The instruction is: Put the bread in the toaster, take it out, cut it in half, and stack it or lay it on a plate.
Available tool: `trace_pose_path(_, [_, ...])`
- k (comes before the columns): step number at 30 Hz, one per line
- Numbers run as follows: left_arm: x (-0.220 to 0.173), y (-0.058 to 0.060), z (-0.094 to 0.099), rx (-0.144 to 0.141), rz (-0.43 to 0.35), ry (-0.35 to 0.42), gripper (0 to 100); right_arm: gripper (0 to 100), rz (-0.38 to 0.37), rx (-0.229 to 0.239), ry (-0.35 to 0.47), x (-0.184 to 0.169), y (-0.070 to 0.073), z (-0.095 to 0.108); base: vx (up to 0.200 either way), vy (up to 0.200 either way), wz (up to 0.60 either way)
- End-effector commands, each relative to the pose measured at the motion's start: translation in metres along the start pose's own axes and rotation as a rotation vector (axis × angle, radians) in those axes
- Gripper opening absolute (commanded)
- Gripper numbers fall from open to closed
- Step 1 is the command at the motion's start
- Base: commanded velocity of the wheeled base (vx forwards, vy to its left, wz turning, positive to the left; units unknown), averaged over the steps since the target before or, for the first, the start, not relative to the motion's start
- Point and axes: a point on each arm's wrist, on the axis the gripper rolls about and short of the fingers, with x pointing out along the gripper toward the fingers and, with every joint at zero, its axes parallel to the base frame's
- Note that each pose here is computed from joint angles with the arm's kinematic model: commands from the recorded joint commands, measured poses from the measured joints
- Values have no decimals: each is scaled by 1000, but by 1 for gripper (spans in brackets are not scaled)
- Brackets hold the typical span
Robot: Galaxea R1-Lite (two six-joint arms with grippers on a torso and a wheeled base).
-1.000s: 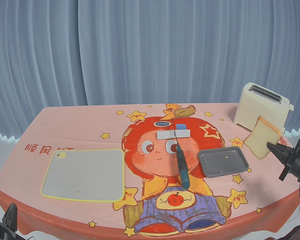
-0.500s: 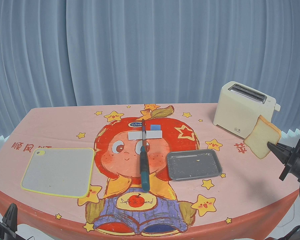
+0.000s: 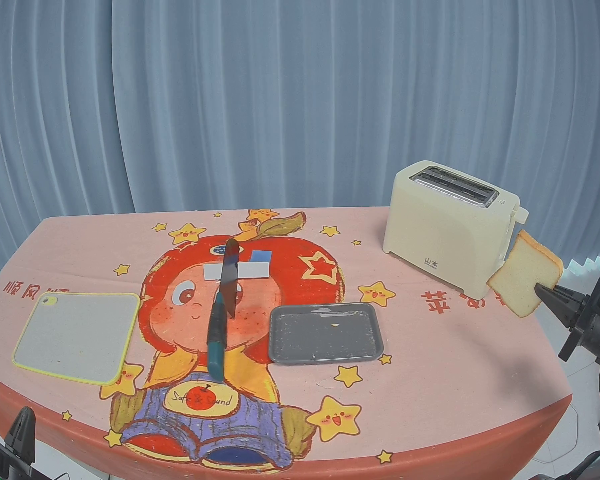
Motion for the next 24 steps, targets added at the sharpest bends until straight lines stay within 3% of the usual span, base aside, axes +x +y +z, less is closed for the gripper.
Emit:
trace_pose_path(1, [0, 0, -5, -1, 2, 1, 0, 0, 0, -4, -9, -1, 0, 1, 0, 0, 0])
trace_pose_path(24, [0, 0, -5, -1, 1, 1, 0, 0, 1, -9, -21, -2, 1, 4, 0, 0, 0])
